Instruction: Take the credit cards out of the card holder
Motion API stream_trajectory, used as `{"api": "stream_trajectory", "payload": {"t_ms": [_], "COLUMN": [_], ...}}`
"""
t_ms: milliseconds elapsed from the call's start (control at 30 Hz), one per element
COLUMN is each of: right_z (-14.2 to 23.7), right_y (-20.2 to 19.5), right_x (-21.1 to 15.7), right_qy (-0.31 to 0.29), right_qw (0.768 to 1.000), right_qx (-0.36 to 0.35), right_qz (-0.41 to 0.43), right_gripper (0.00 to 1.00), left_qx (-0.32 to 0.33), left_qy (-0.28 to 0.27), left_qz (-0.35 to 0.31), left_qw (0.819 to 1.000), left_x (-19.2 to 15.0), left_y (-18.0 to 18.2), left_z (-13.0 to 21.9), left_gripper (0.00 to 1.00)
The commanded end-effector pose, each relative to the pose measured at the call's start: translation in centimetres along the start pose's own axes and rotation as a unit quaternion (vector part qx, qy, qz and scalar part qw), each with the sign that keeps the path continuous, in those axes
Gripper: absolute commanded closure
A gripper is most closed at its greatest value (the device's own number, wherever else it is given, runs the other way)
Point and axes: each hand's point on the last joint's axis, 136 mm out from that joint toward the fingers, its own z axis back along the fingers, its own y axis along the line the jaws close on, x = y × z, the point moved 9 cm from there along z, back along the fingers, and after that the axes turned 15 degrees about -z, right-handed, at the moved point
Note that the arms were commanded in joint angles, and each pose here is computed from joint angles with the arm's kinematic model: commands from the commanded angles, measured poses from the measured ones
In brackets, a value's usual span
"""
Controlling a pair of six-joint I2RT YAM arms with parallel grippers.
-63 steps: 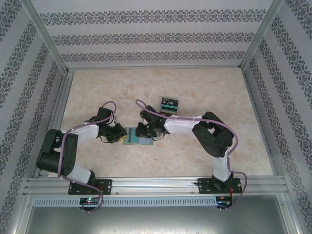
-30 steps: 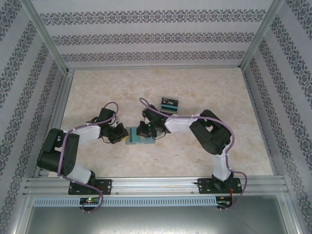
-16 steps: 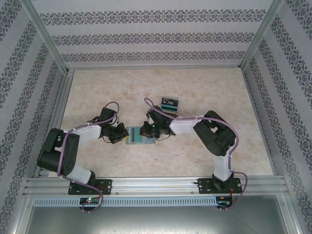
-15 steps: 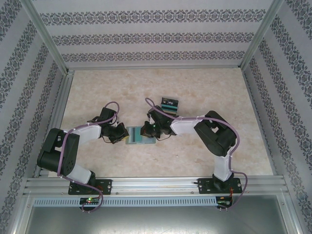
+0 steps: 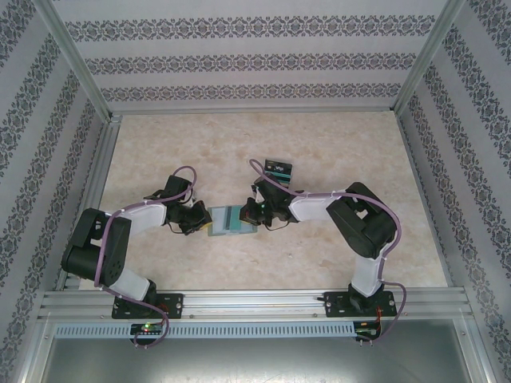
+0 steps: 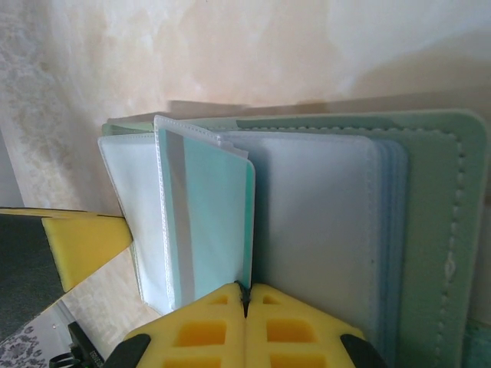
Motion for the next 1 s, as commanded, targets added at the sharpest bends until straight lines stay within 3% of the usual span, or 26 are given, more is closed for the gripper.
{"api": "stream_trajectory", "payload": {"t_ms": [0, 400, 733, 967], "right_z": [0.3, -2.9, -3.5, -3.7], "right_y": [-1.2, 1.7, 1.6, 1.2], "right_x": [0.5, -0.3, -0.6, -0.7], "right_qy": [-0.004, 0.040, 0.049, 0.050], "right_qw": [1.000, 0.999, 0.998, 0.998], "right_qx": [-0.022, -0.006, -0.012, -0.021], "right_qz": [-0.002, 0.028, 0.030, 0.027], "right_gripper": [1.00, 1.00, 1.00, 1.00], "left_qx": [0.035, 0.022, 0.045, 0.008], "left_qy": [0.030, 0.025, 0.002, -0.023], "left_qz": [0.004, -0.004, -0.029, -0.039], "left_qw": [0.999, 0.999, 0.999, 0.999], "left_x": [-1.0, -0.5, 0.2, 1.1], "left_y": [1.0, 0.3, -0.8, -2.3], "left_z": [-0.6, -0.3, 2.0, 2.8], "left_gripper": [1.00, 0.96, 0.78, 0.77]}}
